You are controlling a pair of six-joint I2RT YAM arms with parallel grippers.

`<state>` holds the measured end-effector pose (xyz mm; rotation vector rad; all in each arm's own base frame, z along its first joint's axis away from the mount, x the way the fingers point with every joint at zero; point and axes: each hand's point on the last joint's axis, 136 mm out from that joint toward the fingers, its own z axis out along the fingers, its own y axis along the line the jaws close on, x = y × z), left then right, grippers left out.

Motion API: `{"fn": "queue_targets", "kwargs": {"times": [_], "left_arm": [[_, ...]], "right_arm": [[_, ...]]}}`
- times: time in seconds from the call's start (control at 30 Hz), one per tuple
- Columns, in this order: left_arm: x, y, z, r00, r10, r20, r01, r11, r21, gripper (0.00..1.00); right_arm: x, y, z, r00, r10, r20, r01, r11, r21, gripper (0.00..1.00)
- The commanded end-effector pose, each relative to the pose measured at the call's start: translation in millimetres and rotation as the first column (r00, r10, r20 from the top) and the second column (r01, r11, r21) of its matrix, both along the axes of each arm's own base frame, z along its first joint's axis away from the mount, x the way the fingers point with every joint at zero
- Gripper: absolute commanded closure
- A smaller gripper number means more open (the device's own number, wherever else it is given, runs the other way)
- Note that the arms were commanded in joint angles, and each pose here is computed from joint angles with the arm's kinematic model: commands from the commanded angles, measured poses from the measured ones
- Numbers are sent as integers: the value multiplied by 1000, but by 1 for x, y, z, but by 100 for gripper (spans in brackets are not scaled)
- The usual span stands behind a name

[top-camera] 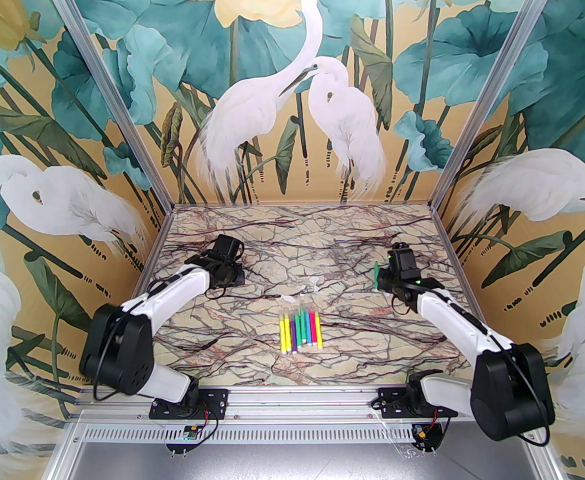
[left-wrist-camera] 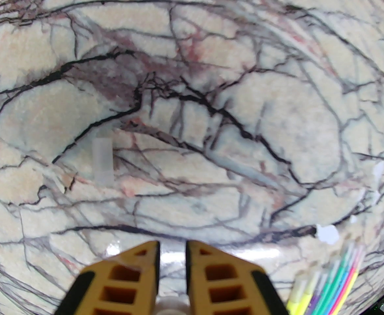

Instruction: Open the pen caps

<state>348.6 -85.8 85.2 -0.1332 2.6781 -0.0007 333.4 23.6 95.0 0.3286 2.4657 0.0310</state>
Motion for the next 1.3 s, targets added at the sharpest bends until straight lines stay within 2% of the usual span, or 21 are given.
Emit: {"fn": "queue_targets", "kwargs": {"times": [0.0, 0.23, 0.63, 1.27], "left_arm": [[12, 6, 3, 1000, -2, 1, 2, 999, 45, 100], [18, 10, -17, 998, -2, -64, 9, 994, 107, 100], [22, 6, -36, 993, -9, -118, 18, 997, 70, 100], [22, 11, -39, 992, -1, -128, 4, 1000, 20, 100]], "right_arm": [[7, -5, -4, 1000, -1, -29, 1, 1000, -1, 100], [18, -12, -23, 996, -18, -90, 16, 1000, -17, 100], [36, -18, -42, 985, -23, -170, 25, 1000, 12, 99], [40, -20, -63, 961, -37, -273, 42, 999, 13, 87]]}}
